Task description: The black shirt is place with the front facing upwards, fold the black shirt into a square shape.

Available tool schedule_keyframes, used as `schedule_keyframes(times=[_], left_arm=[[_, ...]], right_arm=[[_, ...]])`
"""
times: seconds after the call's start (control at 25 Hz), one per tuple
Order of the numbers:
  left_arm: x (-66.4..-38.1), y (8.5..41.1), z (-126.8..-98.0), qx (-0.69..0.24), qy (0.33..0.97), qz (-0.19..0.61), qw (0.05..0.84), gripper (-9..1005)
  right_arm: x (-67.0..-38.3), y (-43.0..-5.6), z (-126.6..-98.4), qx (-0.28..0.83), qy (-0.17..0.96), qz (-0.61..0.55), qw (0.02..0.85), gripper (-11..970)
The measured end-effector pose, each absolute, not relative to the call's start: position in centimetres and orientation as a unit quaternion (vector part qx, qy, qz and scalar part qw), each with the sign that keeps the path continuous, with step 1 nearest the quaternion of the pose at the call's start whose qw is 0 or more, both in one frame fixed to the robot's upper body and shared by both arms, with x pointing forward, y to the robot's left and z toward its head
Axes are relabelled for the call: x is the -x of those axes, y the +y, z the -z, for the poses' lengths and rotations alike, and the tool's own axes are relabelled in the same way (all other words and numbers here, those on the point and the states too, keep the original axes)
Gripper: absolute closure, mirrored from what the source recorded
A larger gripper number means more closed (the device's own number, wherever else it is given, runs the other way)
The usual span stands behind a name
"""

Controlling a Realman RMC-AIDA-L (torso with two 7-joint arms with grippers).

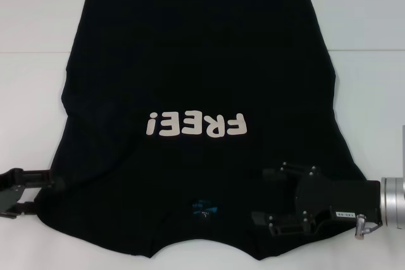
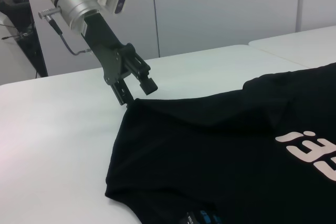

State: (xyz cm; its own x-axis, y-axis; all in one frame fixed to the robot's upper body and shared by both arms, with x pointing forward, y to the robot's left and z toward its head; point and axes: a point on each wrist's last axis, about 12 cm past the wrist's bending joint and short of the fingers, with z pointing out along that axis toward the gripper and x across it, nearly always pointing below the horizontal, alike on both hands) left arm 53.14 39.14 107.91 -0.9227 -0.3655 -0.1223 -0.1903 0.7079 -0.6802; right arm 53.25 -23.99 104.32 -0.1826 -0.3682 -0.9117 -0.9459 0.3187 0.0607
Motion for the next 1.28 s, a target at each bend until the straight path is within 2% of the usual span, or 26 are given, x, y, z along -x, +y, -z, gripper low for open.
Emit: schedule_keyframes(times=[0.16, 0.8, 1.04, 1.16, 1.28], left_arm=[[-53.3, 38.6, -107.8, 0.143, 0.918, 0.350, 0.120, 49], [-54.5, 37.0, -108.7, 0.077, 0.935, 0.320, 0.132, 244], [-54.7, 36.8, -108.7, 0.062, 0.941, 0.306, 0.128, 437], [-54.7, 36.8, -108.7, 0.060, 0.943, 0.302, 0.128, 707], [-54.6, 36.9, -108.6, 0.062, 0.943, 0.301, 0.129, 824]], right_arm=[[-53.2, -24.0, -104.3, 0.476, 0.690, -0.339, 0.427, 29], [-53.4, -24.2, -104.7, 0.465, 0.691, -0.342, 0.435, 29], [-53.4, -24.3, -104.8, 0.461, 0.690, -0.344, 0.438, 30], [-53.4, -24.3, -104.8, 0.461, 0.690, -0.345, 0.438, 30], [-53.4, -24.3, -104.8, 0.459, 0.691, -0.347, 0.438, 31]])
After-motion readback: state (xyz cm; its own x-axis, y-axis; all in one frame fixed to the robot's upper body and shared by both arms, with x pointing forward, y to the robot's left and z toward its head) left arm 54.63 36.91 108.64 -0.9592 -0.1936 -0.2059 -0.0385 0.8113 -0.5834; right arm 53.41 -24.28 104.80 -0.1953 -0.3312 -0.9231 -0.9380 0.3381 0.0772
